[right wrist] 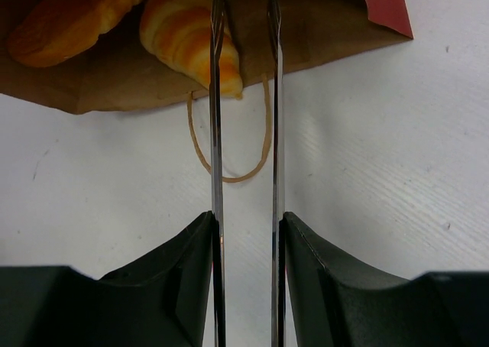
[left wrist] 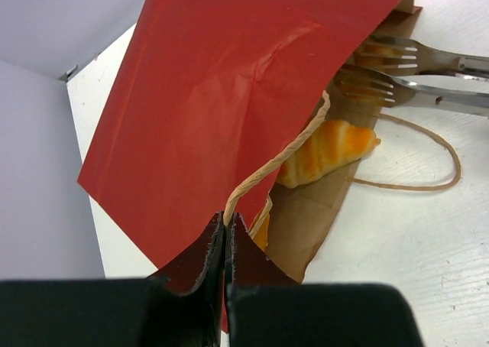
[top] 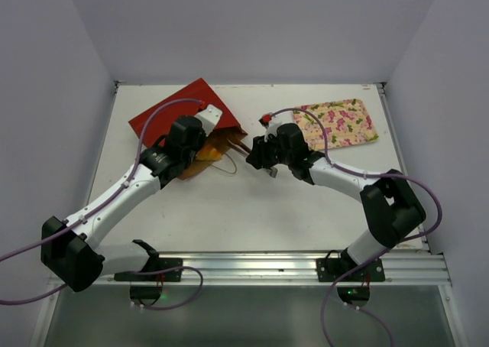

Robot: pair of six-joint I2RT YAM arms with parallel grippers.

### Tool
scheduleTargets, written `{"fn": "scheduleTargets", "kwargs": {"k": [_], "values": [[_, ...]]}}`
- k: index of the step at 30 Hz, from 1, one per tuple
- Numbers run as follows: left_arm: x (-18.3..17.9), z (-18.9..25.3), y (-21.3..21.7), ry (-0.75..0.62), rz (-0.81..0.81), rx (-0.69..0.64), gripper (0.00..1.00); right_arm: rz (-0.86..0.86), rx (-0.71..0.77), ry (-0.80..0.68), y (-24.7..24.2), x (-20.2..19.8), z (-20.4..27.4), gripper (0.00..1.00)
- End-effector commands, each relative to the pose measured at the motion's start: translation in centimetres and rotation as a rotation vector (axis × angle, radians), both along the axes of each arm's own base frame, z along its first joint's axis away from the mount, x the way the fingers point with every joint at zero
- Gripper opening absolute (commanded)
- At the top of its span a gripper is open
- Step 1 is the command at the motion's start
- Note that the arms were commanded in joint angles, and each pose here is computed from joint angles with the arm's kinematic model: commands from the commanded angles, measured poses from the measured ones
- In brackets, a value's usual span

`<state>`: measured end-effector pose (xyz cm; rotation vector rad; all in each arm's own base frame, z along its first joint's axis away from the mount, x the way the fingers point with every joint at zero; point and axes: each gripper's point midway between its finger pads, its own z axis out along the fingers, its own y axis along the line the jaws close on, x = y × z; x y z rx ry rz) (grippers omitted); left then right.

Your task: Take the fake bread out of the paper bag

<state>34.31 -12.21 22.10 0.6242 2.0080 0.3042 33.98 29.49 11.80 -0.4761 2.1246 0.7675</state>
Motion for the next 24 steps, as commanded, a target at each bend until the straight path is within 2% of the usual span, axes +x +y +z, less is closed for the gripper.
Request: {"fn": "scheduleTargets", "kwargs": {"k": [1,6,10,20,24], "values": [[-0.1,0.6,0.8,-0.042,0.054,-0.023,0.0,0.088,0.055,-0.066,1.8,-0.5,1.7,0.44],[-0.6,-1.0,-0.9,0.014,0.0,-0.096,0.0,0.145,0.073,-0.05,3.0,-1.3,1.6,0.45],[-0.7,-0.7,-2.0,0.003,-0.029,-0.166,0.0,0.18,0.112,-0.033,4.0,-1.9,1.8,0.45],[-0.4,0.0,-2.3,-0.012,0.057,-0.286,0.0,0.205,0.196,0.031,5.2,-2.8,2.3,0.45],[-0.9,1.6,-2.6,-0.041,0.031,-0.339,0.0,0.21,0.223,0.049,5.6,-2.9,2.9,0.45]]}}
